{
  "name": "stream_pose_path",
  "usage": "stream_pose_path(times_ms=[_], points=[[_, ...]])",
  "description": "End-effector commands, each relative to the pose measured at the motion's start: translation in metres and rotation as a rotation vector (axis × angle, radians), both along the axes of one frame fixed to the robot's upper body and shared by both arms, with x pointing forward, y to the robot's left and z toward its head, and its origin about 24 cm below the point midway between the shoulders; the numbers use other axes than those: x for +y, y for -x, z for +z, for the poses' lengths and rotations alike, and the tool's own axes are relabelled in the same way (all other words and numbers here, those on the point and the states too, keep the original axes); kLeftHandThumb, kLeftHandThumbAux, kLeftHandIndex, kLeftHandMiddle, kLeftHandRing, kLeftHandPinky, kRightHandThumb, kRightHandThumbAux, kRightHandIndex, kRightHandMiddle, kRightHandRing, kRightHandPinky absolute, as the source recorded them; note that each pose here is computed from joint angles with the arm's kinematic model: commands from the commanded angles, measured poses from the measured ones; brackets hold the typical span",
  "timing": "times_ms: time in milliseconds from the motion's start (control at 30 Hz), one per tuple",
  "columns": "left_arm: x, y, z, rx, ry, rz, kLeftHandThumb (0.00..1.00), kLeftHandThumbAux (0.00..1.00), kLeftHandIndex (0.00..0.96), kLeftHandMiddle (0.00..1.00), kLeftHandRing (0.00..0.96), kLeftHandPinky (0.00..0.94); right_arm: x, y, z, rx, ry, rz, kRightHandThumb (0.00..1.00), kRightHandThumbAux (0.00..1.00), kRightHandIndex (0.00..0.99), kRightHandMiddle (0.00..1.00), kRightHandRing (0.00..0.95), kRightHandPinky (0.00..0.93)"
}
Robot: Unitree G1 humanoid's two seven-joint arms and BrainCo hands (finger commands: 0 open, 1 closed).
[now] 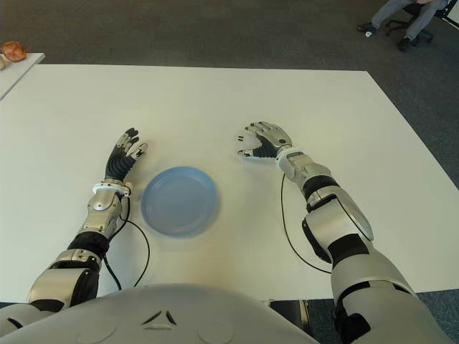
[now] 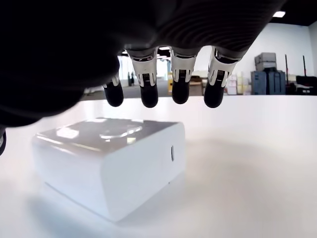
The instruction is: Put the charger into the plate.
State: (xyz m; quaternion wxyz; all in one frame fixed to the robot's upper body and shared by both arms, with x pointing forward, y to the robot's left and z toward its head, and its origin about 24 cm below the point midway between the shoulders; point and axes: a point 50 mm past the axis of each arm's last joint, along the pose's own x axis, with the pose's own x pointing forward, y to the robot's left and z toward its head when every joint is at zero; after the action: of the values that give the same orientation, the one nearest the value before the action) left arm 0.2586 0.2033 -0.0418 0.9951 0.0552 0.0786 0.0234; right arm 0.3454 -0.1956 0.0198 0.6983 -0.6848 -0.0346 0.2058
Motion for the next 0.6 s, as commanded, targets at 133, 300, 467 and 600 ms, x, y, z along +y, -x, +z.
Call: stream_pose_path(times_ms=[133, 300, 467, 600], points=[[0.0012, 0.0396, -0.0406, 0.241, 0.014, -0.001, 0.000, 0.578, 0.034, 0.089, 0.081, 0.090, 0.0035, 0.0018, -0.0039, 0.059, -0.016, 0.016, 0.322, 0.232, 0.000, 0.000, 0.000, 0.000], [0.0026, 0.0410, -0.0397, 0.236, 0.014, -0.003, 0.000, 0.576, 0.030, 0.086, 0.077, 0.083, 0.0050, 0.0031, -0.0055, 0.070, -0.024, 0.025, 0.322, 0.228, 0.000, 0.000, 0.000, 0.000], [0.0048, 0.0436, -0.0401, 0.252, 0.012, 0.001, 0.000, 0.578, 0.031, 0.088, 0.078, 0.084, 0.0062, 0.0066, -0.0106, 0.086, -0.033, 0.028, 0.322, 0.220, 0.000, 0.000, 0.000, 0.000], [0.0067, 0.0448, -0.0400, 0.257, 0.014, 0.008, 0.000, 0.590, 0.033, 0.086, 0.078, 0.086, 0.0060, 0.0080, -0.0125, 0.088, -0.032, 0.027, 0.322, 0.218, 0.000, 0.000, 0.000, 0.000]])
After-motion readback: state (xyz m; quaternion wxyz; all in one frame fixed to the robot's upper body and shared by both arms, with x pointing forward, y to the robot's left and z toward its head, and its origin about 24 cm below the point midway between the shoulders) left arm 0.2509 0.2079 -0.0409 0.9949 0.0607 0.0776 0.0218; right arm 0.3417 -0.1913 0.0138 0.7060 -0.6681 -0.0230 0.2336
